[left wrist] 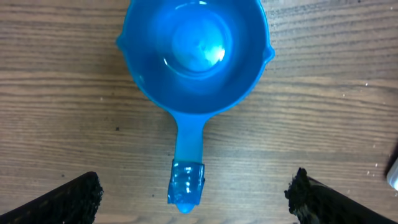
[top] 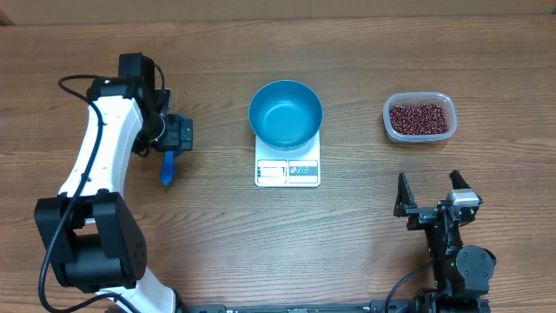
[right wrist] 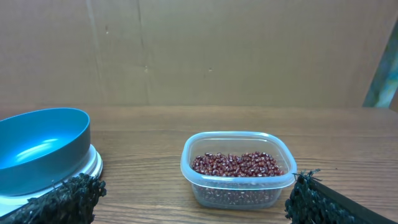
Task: Scoop item into bowl and weigh 150g on scale
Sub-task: 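Move the left gripper over the blue scoop handle and descend, then close the left gripper on the blue scoop handle and lift, then carry the scoop over the bowl toward the right arm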
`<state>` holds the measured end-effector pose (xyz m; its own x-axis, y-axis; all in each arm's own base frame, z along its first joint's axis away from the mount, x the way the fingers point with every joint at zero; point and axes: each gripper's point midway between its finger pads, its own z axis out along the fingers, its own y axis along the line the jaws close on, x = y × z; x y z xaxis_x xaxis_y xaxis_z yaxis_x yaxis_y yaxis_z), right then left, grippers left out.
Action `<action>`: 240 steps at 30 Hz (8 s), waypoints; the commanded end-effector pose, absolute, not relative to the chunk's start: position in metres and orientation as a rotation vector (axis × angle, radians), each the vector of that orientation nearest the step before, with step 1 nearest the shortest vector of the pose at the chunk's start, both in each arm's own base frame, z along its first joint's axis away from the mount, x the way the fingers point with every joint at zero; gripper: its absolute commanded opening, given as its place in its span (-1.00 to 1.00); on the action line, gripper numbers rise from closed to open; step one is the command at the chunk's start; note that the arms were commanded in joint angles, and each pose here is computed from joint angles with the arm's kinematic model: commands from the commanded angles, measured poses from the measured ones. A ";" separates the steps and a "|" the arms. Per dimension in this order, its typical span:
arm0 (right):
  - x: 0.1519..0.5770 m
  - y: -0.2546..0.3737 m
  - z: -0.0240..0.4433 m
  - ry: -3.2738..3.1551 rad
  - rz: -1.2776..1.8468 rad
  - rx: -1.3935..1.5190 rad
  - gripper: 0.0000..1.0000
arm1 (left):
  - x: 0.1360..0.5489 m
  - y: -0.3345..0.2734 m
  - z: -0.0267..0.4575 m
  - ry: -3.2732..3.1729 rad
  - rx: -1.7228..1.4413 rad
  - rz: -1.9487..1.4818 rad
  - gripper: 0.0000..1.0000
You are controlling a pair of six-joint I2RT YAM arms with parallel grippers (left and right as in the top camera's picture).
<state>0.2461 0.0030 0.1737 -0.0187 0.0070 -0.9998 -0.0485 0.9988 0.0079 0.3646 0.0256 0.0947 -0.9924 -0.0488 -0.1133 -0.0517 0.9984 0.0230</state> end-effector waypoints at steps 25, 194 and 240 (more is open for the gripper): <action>0.246 0.002 0.172 1.587 0.038 -0.033 1.00 | 0.367 0.030 0.053 2.992 -0.058 0.065 0.99; 0.246 0.002 0.172 1.587 0.038 -0.033 1.00 | 0.404 -0.113 0.273 2.678 -0.185 -0.205 -0.91; 0.241 0.013 0.213 1.473 0.324 0.137 1.00 | 0.325 -0.241 0.266 2.568 -1.523 -0.607 -0.91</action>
